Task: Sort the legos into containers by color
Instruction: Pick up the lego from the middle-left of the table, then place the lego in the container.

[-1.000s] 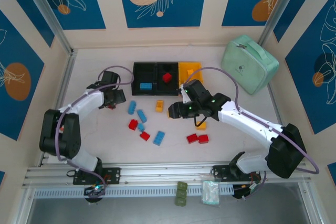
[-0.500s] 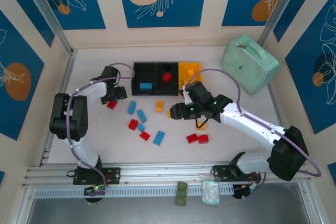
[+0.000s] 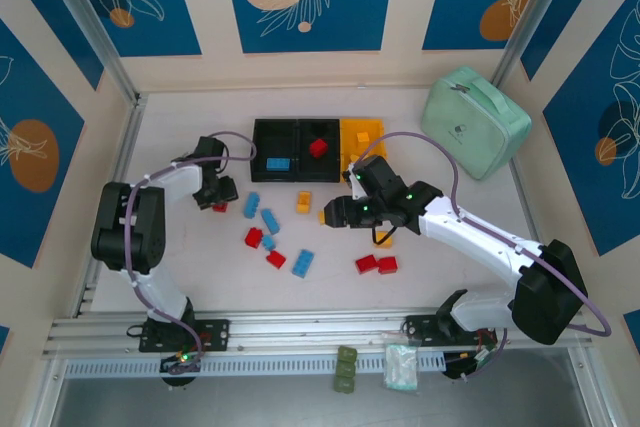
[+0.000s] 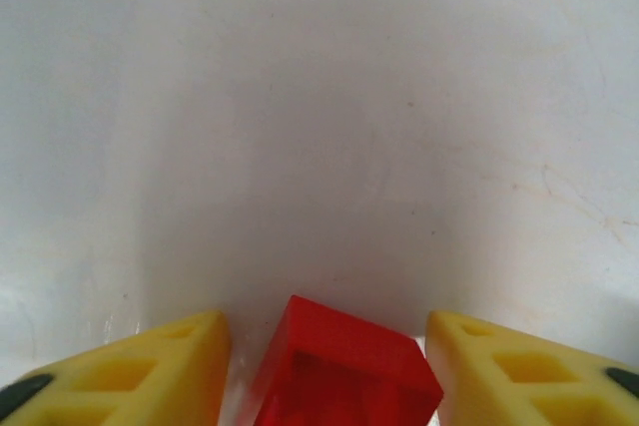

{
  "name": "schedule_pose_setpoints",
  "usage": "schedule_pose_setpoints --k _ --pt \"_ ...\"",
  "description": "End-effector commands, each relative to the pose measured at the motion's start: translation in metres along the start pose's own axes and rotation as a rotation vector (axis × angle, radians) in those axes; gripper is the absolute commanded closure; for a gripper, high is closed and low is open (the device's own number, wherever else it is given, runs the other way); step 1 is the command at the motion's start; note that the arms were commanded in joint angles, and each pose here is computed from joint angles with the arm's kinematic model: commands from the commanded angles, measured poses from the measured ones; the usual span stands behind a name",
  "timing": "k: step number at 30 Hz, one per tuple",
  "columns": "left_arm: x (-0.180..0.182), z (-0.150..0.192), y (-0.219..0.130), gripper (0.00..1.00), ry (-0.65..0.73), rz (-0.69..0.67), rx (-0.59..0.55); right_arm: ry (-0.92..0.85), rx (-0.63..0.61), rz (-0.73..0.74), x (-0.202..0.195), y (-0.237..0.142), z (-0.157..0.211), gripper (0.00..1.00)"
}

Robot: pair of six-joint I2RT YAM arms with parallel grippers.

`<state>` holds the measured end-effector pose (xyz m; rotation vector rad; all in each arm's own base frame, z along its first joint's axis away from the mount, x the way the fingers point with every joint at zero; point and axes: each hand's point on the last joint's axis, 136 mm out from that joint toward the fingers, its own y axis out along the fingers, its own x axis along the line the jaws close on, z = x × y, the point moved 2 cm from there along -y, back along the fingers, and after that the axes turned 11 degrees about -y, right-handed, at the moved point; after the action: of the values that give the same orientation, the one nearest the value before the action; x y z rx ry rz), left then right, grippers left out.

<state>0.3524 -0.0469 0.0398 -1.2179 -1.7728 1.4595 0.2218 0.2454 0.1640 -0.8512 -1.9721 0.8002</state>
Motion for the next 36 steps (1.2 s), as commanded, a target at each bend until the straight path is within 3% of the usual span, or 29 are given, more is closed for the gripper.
schedule_pose_setpoints --k 1,6,18,26,36 --pt "0.001 0.011 -0.005 0.61 0.016 0.003 0.022 0.021 0.014 -0.002 -0.001 0.004 0.006 0.43" --pt "-0.001 0.013 -0.011 0.72 0.026 0.011 0.020 0.020 0.012 -0.002 0.000 0.004 0.007 0.43" --pt "-0.039 0.028 -0.064 0.76 0.101 0.150 -0.008 0.009 -0.008 -0.004 0.001 -0.002 0.003 0.44" --pt "-0.110 0.050 -0.093 0.76 0.206 0.266 -0.032 0.044 -0.033 0.029 -0.013 -0.015 0.004 0.44" --pt "-0.211 0.061 -0.095 0.76 0.332 0.330 -0.029 0.133 -0.085 0.063 -0.041 -0.039 0.021 0.44"
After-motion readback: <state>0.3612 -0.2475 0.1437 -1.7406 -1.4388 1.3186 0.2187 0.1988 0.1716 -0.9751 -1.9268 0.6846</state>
